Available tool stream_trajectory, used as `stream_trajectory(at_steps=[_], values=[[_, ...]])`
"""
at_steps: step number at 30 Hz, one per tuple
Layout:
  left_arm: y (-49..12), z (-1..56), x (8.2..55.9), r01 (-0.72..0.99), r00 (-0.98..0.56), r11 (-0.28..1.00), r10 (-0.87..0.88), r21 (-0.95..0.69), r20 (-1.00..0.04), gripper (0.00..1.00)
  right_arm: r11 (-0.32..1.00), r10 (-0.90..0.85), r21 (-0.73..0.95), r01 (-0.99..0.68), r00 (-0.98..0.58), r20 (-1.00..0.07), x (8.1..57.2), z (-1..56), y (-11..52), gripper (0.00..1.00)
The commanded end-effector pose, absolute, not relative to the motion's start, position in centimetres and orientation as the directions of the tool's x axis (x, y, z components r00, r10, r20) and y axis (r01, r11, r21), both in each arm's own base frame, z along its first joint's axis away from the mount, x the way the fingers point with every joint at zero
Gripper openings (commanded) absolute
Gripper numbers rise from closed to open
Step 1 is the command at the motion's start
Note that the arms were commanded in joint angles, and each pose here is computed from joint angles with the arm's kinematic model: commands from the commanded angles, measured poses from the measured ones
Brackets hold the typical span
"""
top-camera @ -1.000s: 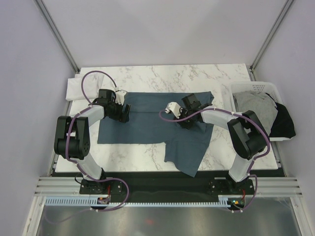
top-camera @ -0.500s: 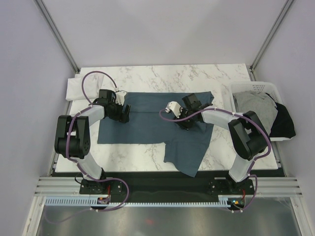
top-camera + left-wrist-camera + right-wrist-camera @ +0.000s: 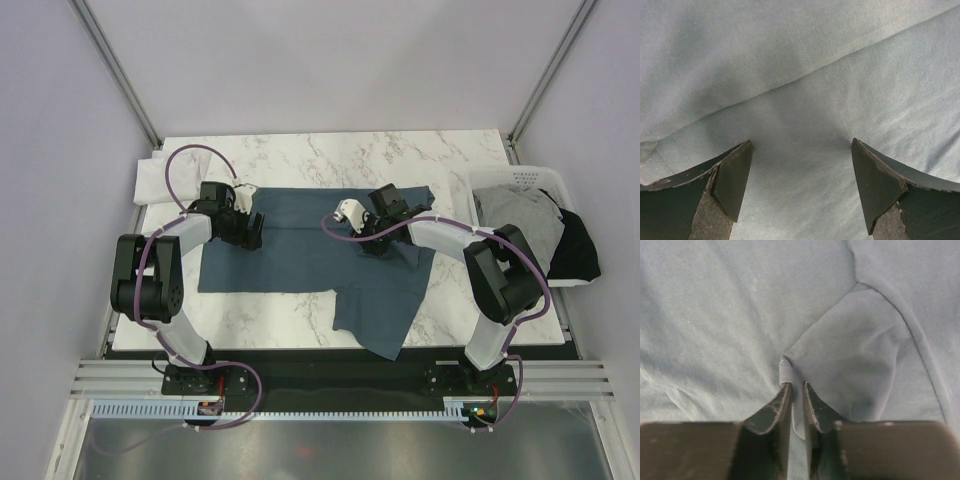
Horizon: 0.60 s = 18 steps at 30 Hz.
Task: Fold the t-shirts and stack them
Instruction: Fold the tshirt
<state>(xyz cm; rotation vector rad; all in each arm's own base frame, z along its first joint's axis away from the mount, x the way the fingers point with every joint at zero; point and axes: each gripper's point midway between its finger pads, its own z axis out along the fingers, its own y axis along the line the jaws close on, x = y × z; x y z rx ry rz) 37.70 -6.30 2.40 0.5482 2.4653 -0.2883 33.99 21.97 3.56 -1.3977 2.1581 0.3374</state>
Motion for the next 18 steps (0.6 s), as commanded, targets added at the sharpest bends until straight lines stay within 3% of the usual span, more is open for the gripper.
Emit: stream_trajectory(at_steps=[1, 6, 18], values=[[-6.5, 3.2, 38.5, 0.442, -0.728, 0.892, 0.296, -0.093, -0.619, 0.87, 0.418, -0.740, -0.072, -0.906, -0.293, -0.605, 34.5, 4.7, 23.4, 0.19], [-6.5, 3.1, 38.5, 0.442, -0.728, 0.892, 0.296, -0.094, -0.619, 0.88, 0.402, -0.734, -0.033, -0.915, -0.300, -0.609, 33.2, 5.3, 23.8, 0.08], [-6.5, 3.3, 38.6, 0.441, -0.725, 0.892, 0.293, -0.094, -0.624, 0.87, 0.368, -0.664, 0.139, -0.919, -0.365, -0.653, 31.0, 7.9, 26.7, 0.07]])
